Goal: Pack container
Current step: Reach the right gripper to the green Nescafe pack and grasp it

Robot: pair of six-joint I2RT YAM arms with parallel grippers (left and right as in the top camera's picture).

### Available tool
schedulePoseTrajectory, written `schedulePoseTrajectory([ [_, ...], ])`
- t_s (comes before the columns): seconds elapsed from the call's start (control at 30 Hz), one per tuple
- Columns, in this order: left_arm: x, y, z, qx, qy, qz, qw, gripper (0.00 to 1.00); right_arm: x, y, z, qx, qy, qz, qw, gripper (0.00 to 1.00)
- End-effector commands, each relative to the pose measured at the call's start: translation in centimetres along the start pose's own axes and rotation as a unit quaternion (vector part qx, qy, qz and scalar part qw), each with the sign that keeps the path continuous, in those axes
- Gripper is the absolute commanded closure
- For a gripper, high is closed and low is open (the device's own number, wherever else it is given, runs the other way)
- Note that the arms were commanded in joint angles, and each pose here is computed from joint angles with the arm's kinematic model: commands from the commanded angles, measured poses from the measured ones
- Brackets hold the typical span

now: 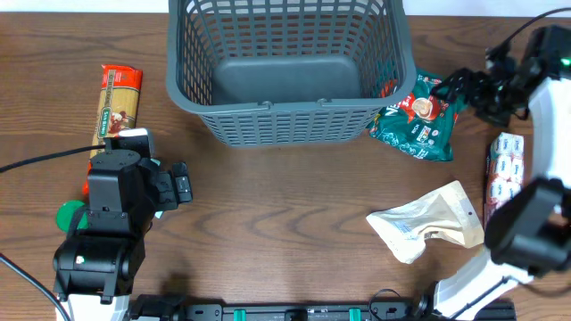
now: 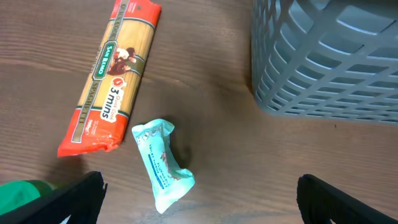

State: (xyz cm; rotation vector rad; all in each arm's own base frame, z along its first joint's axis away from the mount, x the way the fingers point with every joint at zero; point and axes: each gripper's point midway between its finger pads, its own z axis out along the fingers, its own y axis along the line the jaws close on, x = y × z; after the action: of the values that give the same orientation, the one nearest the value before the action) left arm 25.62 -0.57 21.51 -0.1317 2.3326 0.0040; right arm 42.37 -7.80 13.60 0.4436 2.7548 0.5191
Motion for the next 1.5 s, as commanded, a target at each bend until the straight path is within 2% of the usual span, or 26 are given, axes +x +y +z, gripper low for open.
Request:
schedulePoseTrajectory([
  [0.0, -0.8, 0.3, -0.6, -0.007, -0.011, 0.006, 1.0, 0.02, -0.3, -0.4, 2.4, -0.032, 0.016, -0.015, 0.999, 0.01],
  [0.23, -0.8, 0.3, -0.6, -0.007, -0.011, 0.006, 1.0, 0.01, -0.3, -2.1, 6.5, -0.037, 0.039, -0.015, 0.998, 0.01],
  [0.97, -0.8, 0.3, -0.6, -0.006, -0.01, 0.006, 1.0, 0.02, 0.9, -4.0, 12.1, -0.075, 0.075, -0.024, 0.994, 0.02],
  [1.03, -0.8, 0.3, -0.6, -0.007, -0.01, 0.006, 1.0, 0.01, 0.9, -4.1, 12.2, -0.075, 0.075, -0.024, 0.994, 0.14],
  [1.13, -0.8, 0.3, -0.6, -0.007, -0.01, 0.006, 1.0, 0.02, 0.9, -4.1, 12.2, -0.075, 0.075, -0.023, 0.994, 0.43],
  [1.17, -0.8, 0.3, -0.6, -0.006, -0.01, 0.006, 1.0, 0.02, 1.0, -4.1, 12.2, -0.075, 0.076, -0.023, 0.994, 0.49],
  [1.33, -0.8, 0.3, -0.6, -0.006, -0.01, 0.006, 1.0, 0.01, 1.1, -4.1, 12.2, -0.075, 0.079, -0.022, 0.994, 0.64],
  [1.47, -0.8, 0.3, -0.6, -0.006, -0.01, 0.006, 1.0, 0.02, 1.2, -4.0, 12.2, -0.076, 0.081, -0.02, 0.994, 0.94],
])
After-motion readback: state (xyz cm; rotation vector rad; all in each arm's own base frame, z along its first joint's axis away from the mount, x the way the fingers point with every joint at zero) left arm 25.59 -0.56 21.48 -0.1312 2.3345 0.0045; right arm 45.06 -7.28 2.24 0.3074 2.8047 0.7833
